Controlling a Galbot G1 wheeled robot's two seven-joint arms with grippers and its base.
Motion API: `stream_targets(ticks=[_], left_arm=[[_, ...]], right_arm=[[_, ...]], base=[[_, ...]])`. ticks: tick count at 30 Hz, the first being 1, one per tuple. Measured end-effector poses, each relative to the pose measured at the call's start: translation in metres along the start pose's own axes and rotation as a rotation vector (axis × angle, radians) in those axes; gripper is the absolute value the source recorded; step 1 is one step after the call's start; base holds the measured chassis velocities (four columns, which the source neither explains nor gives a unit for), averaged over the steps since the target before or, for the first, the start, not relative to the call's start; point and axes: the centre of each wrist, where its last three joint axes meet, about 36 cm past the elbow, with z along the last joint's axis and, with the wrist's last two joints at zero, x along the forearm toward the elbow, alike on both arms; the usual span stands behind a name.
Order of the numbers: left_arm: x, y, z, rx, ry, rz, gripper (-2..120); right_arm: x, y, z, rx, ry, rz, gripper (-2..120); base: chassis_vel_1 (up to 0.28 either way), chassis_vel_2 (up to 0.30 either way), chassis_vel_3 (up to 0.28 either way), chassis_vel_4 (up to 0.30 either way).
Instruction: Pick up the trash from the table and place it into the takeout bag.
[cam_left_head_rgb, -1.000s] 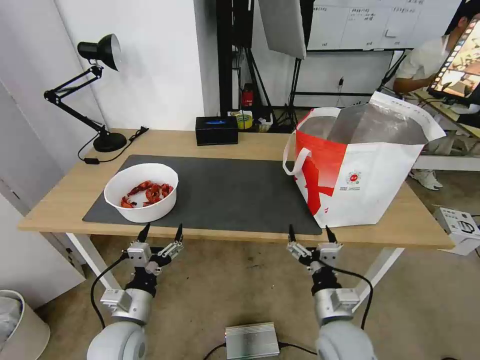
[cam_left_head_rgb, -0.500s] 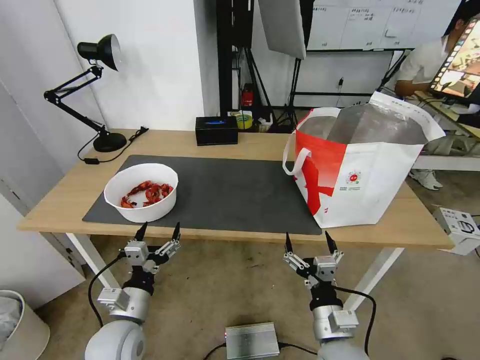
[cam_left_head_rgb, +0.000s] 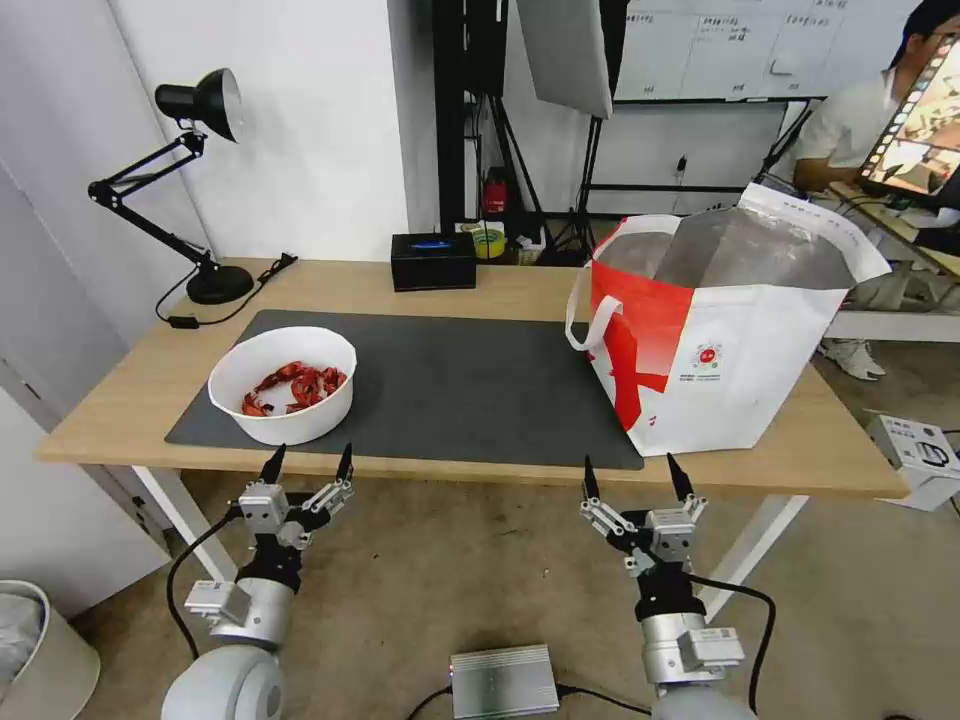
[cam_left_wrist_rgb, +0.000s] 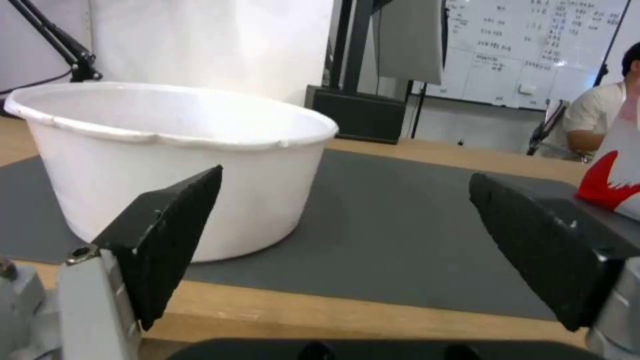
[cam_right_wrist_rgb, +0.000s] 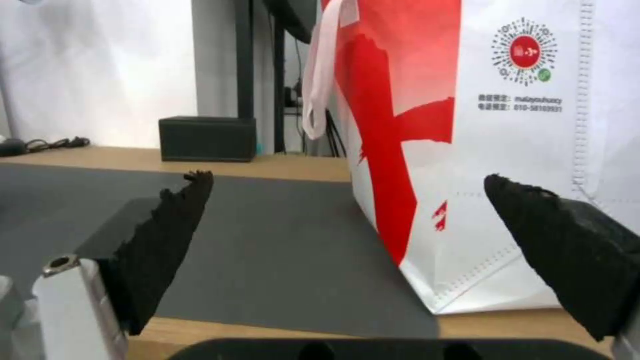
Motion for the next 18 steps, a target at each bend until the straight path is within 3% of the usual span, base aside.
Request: stream_targets(ticks=[13, 18], left_arm=[[-0.010, 0.001, -0.006, 0.004, -0.004, 0.012, 100], [-0.023, 0.009, -0.016, 0.007, -0.012, 0.015, 100]], right_arm=[[0.003, -0.004, 0.000, 0.005, 0.007, 0.004, 100], [0.003, -0.004, 0.000, 0.004, 0.007, 0.004, 100]], base=[[0.000, 0.000, 0.000, 0.000], [0.000, 0.000, 0.000, 0.000]])
